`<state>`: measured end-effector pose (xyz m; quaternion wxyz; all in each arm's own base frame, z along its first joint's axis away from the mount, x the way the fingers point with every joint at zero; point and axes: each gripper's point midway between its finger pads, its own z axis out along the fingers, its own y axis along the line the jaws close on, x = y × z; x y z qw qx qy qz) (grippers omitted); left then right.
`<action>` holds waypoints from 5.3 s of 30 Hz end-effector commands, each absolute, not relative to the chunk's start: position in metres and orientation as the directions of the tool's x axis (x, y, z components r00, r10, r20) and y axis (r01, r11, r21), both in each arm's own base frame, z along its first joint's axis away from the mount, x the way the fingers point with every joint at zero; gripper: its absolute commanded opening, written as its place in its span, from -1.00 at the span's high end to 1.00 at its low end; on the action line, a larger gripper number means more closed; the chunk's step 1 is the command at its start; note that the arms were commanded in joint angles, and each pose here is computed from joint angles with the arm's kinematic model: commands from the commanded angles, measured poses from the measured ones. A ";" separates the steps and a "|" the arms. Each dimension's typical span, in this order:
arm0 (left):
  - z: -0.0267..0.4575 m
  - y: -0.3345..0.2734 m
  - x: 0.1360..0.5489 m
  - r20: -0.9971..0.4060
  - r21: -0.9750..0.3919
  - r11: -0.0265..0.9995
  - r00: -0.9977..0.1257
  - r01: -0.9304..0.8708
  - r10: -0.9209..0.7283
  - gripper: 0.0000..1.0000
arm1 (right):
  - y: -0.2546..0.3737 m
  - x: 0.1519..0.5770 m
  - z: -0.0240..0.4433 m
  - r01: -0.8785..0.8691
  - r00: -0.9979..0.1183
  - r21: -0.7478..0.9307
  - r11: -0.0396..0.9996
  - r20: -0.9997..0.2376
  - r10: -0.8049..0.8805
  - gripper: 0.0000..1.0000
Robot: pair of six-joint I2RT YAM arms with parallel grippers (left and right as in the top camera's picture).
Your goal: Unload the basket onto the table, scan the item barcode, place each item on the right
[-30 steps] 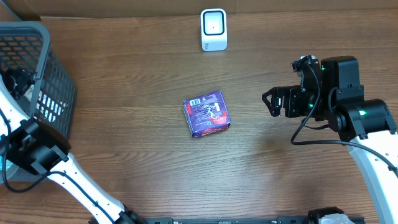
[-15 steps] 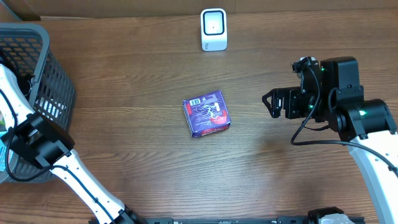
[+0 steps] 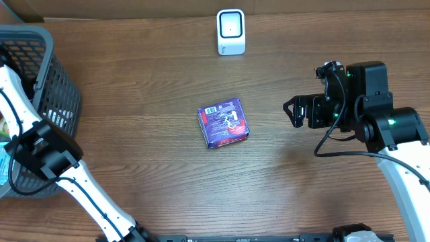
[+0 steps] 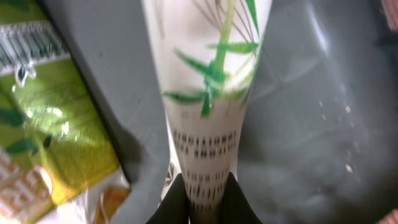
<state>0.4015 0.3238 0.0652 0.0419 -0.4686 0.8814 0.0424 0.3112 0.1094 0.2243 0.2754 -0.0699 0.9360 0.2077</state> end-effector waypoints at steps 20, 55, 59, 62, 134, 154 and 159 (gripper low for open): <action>0.393 0.262 0.325 -0.668 -0.181 0.525 -0.288 -0.832 -0.687 0.63 | 0.109 0.316 0.237 -0.250 -0.820 0.351 0.902 -0.573 -0.005 -1.00; 0.103 0.360 0.423 -0.316 0.025 0.649 -0.622 -0.761 -0.717 -0.54 | 0.108 0.313 0.235 -0.246 -0.828 0.353 0.903 -0.561 -0.007 -1.00; 0.085 0.362 0.425 -0.296 0.030 0.649 -0.627 -0.760 -0.720 -0.53 | 0.108 0.313 0.235 -0.249 -0.827 0.351 0.903 -0.562 -0.009 -1.00; 0.066 0.362 0.426 -0.268 0.033 0.650 -0.633 -0.759 -0.726 -0.52 | 0.108 0.313 0.235 -0.248 -0.827 0.351 0.903 -0.562 -0.009 -1.00; 0.219 0.335 0.380 -0.393 -0.021 0.502 -0.454 -0.865 -0.799 0.91 | 0.108 0.313 0.234 -0.246 -0.830 0.351 0.903 -0.558 -0.009 -1.00; 0.104 0.336 0.383 -0.155 0.073 0.515 -0.519 -0.854 -0.840 -0.42 | 0.108 0.312 0.234 -0.246 -0.830 0.352 0.903 -0.557 -0.009 -1.00; 0.068 0.334 0.384 -0.088 0.086 0.520 -0.527 -0.850 -0.845 -0.40 | 0.108 0.312 0.233 -0.246 -0.831 0.352 0.903 -0.556 -0.010 -1.00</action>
